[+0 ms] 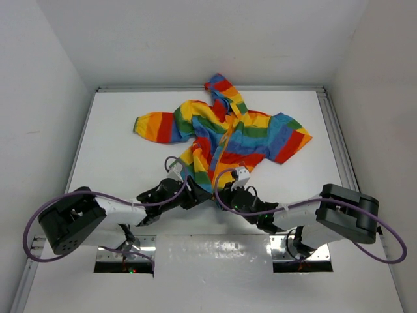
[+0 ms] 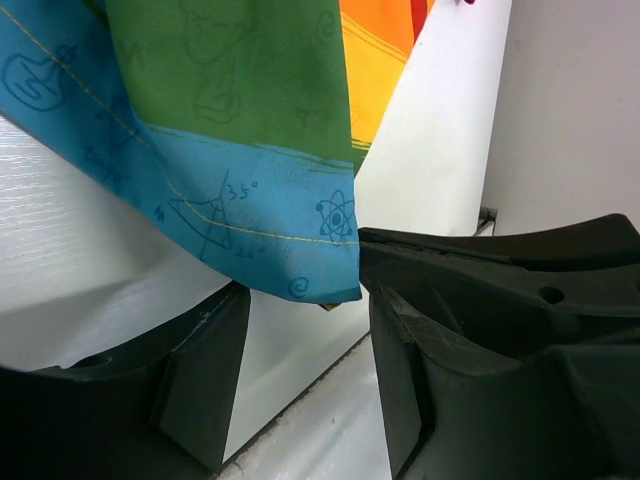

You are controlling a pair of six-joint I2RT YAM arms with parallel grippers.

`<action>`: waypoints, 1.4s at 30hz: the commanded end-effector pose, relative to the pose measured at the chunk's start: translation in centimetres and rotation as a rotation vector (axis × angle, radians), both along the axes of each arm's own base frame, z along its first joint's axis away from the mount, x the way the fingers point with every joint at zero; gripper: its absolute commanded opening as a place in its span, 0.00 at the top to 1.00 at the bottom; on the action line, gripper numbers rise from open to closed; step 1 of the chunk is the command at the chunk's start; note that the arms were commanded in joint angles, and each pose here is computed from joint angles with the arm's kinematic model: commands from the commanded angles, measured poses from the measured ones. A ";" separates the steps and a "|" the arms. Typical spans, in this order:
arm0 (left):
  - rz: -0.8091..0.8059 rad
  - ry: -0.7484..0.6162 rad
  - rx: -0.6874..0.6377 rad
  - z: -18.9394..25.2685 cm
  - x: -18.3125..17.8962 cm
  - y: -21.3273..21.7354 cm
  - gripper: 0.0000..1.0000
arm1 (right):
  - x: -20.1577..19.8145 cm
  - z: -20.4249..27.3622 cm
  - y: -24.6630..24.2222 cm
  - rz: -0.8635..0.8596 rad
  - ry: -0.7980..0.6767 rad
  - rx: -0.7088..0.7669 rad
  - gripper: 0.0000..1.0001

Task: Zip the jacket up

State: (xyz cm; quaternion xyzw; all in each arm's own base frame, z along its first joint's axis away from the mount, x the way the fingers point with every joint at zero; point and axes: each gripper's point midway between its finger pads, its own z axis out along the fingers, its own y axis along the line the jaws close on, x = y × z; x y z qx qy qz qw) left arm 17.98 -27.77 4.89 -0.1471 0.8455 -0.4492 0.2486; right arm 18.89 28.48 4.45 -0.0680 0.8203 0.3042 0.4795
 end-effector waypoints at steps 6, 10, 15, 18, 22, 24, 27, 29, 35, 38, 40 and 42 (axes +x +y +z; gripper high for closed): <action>0.068 -0.077 -0.072 2.6 2.1 -0.9 0.55 | -0.1 0.9 0.1 0.017 -0.026 0.012 1.00; 0.057 -0.077 -0.068 2.4 2.1 -1.2 0.53 | -0.2 0.7 0.0 0.019 -0.023 0.004 1.00; 0.032 -0.049 -0.041 1.7 2.0 -1.7 0.51 | -0.2 0.3 -0.3 0.028 -0.029 -0.034 1.00; 0.035 -0.038 -0.044 1.7 2.0 -1.9 0.52 | -0.3 0.4 -0.3 0.039 -0.035 -0.049 1.00; 0.047 -0.019 -0.058 1.6 2.1 -2.0 0.62 | -0.4 0.4 -0.3 0.058 -0.044 -0.071 1.00; 0.053 -0.007 -0.062 1.5 2.2 -2.1 0.67 | -0.5 0.5 -0.4 0.073 -0.051 -0.082 1.00; 0.050 0.002 -0.068 1.6 2.3 -2.4 0.69 | -0.7 0.6 -0.5 0.088 -0.052 -0.097 1.00; 0.048 0.004 -0.067 1.6 2.3 -2.5 0.69 | -0.9 0.5 -0.4 0.099 -0.045 -0.108 1.00; -0.020 0.021 -0.081 1.3 1.0 -3.3 0.61 | -0.9 0.6 -0.2 0.114 -0.039 -0.142 1.00; -0.029 0.023 -0.086 1.2 0.7 -3.3 0.68 | -0.9 0.4 -0.1 0.119 -0.035 -0.143 1.00; -0.044 0.024 -0.088 1.2 0.3 -3.6 0.73 | -1.0 0.4 -0.1 0.118 -0.033 -0.140 1.00; -0.064 0.032 -0.087 0.8 -0.1 -3.9 0.79 | -0.9 0.4 -0.1 0.113 -0.036 -0.139 1.00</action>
